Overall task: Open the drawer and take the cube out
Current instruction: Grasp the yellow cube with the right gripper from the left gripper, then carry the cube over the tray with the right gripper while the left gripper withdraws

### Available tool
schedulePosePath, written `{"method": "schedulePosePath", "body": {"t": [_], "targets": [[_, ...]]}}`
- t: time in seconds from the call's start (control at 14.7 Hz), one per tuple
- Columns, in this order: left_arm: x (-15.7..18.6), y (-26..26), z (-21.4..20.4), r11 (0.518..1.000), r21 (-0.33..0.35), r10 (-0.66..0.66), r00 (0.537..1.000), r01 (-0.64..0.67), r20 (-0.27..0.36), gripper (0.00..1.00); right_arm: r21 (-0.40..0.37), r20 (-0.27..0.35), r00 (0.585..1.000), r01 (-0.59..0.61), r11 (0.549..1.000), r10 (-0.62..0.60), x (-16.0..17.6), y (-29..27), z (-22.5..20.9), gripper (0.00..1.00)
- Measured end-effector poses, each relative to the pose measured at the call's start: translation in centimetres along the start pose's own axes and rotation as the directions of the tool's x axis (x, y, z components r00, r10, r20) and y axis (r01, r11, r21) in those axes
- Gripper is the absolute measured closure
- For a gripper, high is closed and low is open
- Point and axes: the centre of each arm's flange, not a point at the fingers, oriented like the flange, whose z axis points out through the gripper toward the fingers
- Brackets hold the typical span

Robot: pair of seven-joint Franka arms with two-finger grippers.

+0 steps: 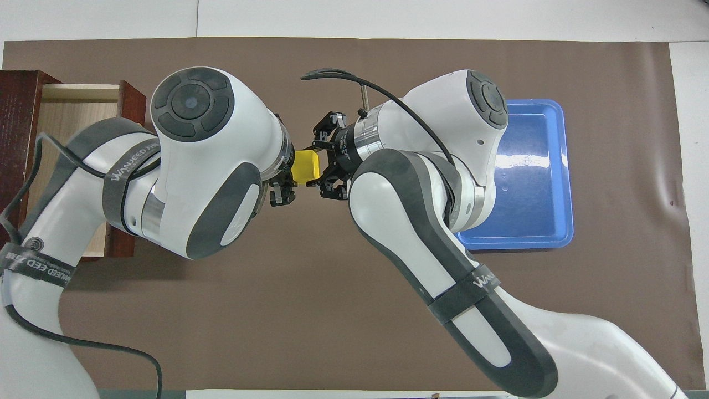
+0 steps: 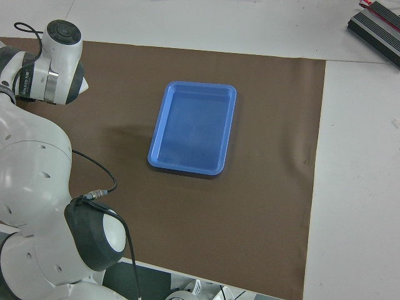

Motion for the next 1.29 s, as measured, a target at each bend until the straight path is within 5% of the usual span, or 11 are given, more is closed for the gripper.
{"method": "schedulePosePath", "body": {"t": [0.14, 0.41, 0.75, 1.09, 1.29], "targets": [[0.3, 0.2, -0.1, 1.000, -0.001, -0.005, 1.000, 0.005, -0.001, 0.37, -0.001, -0.005, 1.000, 0.005, 1.000, -0.005, 0.0, 0.0, 0.1, 0.44], [4.7, 2.4, -0.3, 0.999, 0.019, -0.044, 0.999, 0.045, -0.024, 0.00, -0.005, -0.010, 1.000, 0.007, 1.000, -0.007, 0.1, 0.0, 0.3, 0.44], [13.6, 5.0, 1.3, 0.995, 0.086, 0.054, 0.996, -0.047, -0.077, 0.00, -0.007, -0.016, 1.000, 0.002, 1.000, -0.002, 4.3, -1.6, -3.5, 0.44], [23.9, 7.0, 2.2, 0.988, 0.093, 0.129, 0.987, -0.120, -0.095, 0.00, -0.010, 0.002, 1.000, 0.015, 1.000, -0.015, 14.2, -2.7, -12.2, 0.44], [28.1, 7.8, 1.8, 0.983, 0.060, 0.178, 0.977, -0.172, -0.120, 0.00, 0.011, 0.021, 0.999, -0.026, 1.000, 0.026, 27.6, -1.4, -17.2, 0.44]]}}
